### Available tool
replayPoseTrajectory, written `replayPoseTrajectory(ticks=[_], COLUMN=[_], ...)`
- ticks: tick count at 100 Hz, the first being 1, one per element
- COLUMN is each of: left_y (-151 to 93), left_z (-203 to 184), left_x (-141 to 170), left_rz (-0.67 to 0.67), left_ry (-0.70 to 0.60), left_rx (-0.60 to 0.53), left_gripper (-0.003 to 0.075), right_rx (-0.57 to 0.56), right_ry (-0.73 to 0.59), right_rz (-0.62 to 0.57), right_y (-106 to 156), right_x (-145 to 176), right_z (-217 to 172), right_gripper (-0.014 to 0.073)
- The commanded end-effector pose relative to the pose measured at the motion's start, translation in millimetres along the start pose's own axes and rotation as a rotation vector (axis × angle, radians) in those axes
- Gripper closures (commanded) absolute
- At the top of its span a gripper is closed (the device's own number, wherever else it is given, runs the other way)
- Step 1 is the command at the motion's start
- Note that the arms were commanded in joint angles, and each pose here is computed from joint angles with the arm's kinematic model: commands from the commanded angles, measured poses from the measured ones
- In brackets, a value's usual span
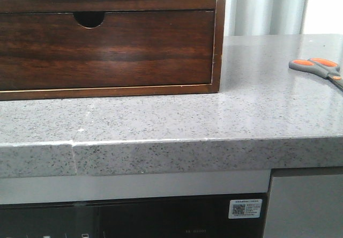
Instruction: Put scissors in drawer with both arms
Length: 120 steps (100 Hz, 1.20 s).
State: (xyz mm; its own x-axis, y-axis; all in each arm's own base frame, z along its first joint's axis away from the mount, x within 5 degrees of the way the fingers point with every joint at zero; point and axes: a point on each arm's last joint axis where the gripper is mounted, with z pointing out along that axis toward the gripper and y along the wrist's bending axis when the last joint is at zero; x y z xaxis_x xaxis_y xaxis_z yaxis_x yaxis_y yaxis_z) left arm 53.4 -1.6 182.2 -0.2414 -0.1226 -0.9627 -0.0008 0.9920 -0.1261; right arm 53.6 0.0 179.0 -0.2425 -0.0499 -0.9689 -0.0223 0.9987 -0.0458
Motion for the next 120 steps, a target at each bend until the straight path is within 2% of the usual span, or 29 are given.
replayPoseTrajectory(ticks=[1,59,82,98,120], left_y=[-0.2,-0.2,4.9,5.6,4.5], left_z=[-0.7,-0.7,-1.0,-1.2,-1.6], left_x=[-0.1,-0.1,-3.0,-4.9,-7.8], left_rz=[-0.01,-0.008,0.211,0.268,0.278], left_ry=[-0.061,-0.061,-0.088,-0.106,-0.139], left_rx=[0.012,0.012,-0.054,-0.067,-0.06], left_gripper=[0.0717,0.0717,0.0717,0.0717,0.0717], right_rx=[0.008,0.008,0.008,0.008,0.008], right_ry=[-0.028,-0.028,-0.028,-0.029,-0.092], right_rz=[-0.006,-0.006,-0.008,-0.008,-0.006], right_y=[-0.3,-0.3,-0.4,-0.4,-0.3], right_x=[1.4,1.4,1.4,1.3,-4.4], right_z=[-0.1,-0.1,-0.1,-0.1,-0.4], right_gripper=[0.0711,0.0711,0.0711,0.0711,0.0711])
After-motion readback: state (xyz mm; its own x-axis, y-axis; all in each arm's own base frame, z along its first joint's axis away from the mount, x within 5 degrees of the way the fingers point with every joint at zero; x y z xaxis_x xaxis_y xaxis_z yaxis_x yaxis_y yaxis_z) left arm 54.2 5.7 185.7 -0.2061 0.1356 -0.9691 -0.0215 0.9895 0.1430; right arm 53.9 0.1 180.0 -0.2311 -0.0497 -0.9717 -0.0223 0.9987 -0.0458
